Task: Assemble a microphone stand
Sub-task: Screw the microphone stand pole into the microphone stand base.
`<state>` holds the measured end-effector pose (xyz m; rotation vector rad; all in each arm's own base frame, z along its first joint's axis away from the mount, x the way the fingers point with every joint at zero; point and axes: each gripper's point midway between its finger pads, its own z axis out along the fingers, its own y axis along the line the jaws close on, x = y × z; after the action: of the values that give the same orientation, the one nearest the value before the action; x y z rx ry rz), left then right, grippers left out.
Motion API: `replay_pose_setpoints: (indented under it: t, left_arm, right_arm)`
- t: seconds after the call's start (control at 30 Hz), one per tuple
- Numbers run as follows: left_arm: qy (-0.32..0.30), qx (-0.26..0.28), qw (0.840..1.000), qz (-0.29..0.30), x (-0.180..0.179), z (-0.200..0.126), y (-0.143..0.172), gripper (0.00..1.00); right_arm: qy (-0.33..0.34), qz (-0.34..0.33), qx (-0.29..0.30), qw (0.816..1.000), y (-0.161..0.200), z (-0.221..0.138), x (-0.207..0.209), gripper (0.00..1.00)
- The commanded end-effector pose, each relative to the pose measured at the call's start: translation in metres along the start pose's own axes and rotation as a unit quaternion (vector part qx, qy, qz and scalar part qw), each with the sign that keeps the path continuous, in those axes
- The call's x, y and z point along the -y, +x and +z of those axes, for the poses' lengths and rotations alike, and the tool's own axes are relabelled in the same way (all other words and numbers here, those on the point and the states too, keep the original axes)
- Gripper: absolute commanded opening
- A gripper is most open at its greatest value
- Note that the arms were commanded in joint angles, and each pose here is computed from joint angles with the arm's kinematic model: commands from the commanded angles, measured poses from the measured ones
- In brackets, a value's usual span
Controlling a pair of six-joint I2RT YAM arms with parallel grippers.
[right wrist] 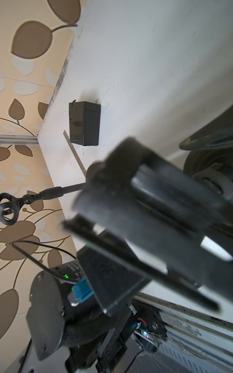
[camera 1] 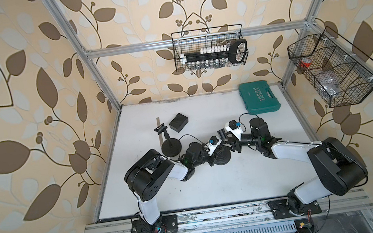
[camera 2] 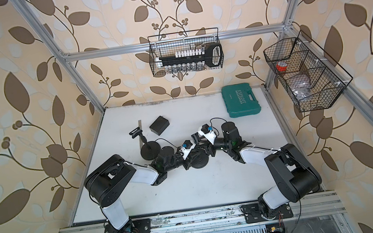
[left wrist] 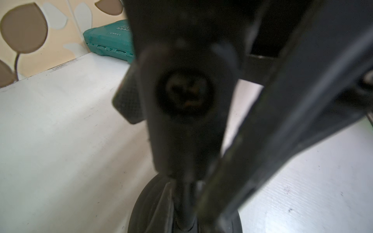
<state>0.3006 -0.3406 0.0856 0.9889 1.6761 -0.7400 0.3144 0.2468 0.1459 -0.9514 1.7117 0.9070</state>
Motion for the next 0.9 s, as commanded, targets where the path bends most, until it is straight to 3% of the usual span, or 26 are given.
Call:
replay_pose_setpoints:
  t: [0.0,0.37,0.47,0.57,0.87]
  left_arm:
    - [0.014,-0.082,0.996,-0.017,0.009,-0.004,0.052,0.05]
    - [0.009,-0.082,0.996,-0.021,0.007,-0.003,0.051,0.05]
    - [0.007,-0.080,0.997,-0.021,0.007,-0.003,0.050,0.05]
    - [0.006,-0.076,0.997,-0.023,0.006,-0.003,0.048,0.07]
    - [-0.012,-0.046,0.998,-0.043,0.001,-0.009,0.026,0.37]
  right_arm:
    - [-0.010,-0.017,0.026,0.999,-0.013,0.000,-0.001,0.47]
    - [0.052,0.002,0.042,0.998,0.005,0.000,0.005,0.24]
    - [0.088,0.000,0.039,0.995,0.010,0.000,0.006,0.04]
    - [0.123,0.003,0.034,0.992,0.015,0.000,0.007,0.00]
    - [0.269,0.042,0.020,0.962,0.038,-0.004,0.007,0.00]
